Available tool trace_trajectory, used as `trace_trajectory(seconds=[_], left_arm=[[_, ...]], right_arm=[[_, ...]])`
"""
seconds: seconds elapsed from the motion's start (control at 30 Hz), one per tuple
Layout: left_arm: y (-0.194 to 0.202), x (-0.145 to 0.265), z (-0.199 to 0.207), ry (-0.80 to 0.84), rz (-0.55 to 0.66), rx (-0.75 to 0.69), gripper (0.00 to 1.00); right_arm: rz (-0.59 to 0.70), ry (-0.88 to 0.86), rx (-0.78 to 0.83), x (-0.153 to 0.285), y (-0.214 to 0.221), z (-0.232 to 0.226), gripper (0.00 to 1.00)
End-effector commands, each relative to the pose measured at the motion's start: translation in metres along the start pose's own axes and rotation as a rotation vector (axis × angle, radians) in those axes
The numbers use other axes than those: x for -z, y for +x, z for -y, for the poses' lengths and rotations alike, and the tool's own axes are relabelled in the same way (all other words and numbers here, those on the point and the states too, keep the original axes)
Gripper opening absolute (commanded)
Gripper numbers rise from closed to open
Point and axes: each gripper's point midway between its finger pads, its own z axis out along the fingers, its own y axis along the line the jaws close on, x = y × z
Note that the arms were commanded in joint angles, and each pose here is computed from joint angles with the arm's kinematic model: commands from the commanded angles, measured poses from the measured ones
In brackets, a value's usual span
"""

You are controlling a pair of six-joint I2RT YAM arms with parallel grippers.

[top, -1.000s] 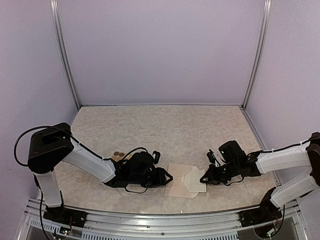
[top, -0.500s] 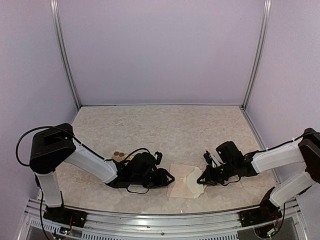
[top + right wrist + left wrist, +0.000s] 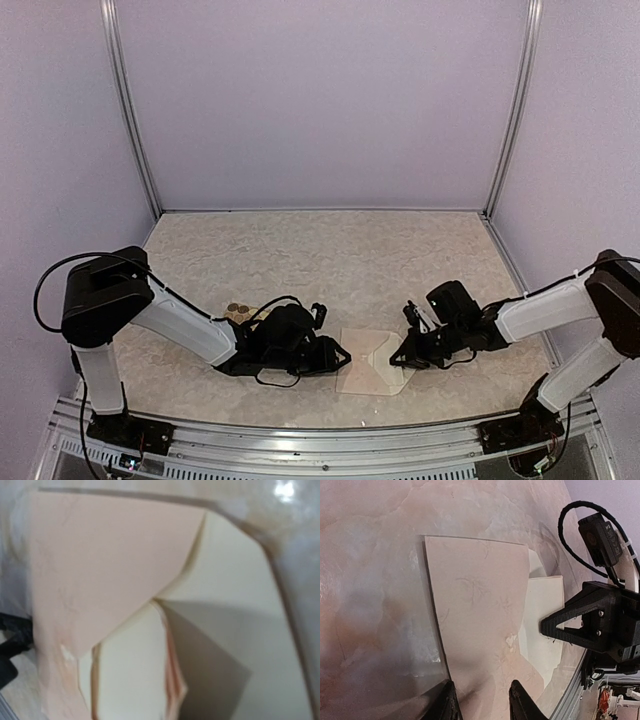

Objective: Place the letter into the envelope and seal it

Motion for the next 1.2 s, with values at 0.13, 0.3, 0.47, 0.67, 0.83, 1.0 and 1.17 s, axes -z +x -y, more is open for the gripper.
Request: trace_trajectory(seconds=[0.13, 0.3, 0.47, 0.67, 0.83, 1.0, 1.17], left_arm=[[0.015, -0.008, -0.005, -0.021, -0.057, -0.008, 0.33], [0.014, -0.007, -0.005, -0.027, -0.048, -0.008, 0.33], [0.012, -0.003, -0.011, -0.069, -0.029, -0.019, 0.31], [0.007, 0.005, -0.018, -0.14, 0.018, -0.042, 0.28], [-0.007, 0.016, 0.0, -0.129, 0.081, -0.071, 0.25], [-0.018, 0.019, 0.014, -0.112, 0.113, -0.098, 0.23], [-0.015, 0.009, 0.014, -0.11, 0.093, -0.122, 0.23]], right_arm=[[0.009, -0.063, 0.037, -0.011, -0.008, -0.026, 0.0], [0.003, -0.065, 0.04, -0.014, -0.008, -0.031, 0.0], [0.027, -0.037, 0.031, -0.01, -0.01, -0.028, 0.0], [0.087, 0.039, 0.036, 0.006, -0.018, -0.022, 0.0], [0.089, 0.065, 0.046, 0.013, -0.016, -0.02, 0.0], [0.076, 0.074, 0.045, 0.011, -0.014, -0.017, 0.0], [0.077, 0.076, 0.042, 0.011, -0.015, -0.016, 0.0]])
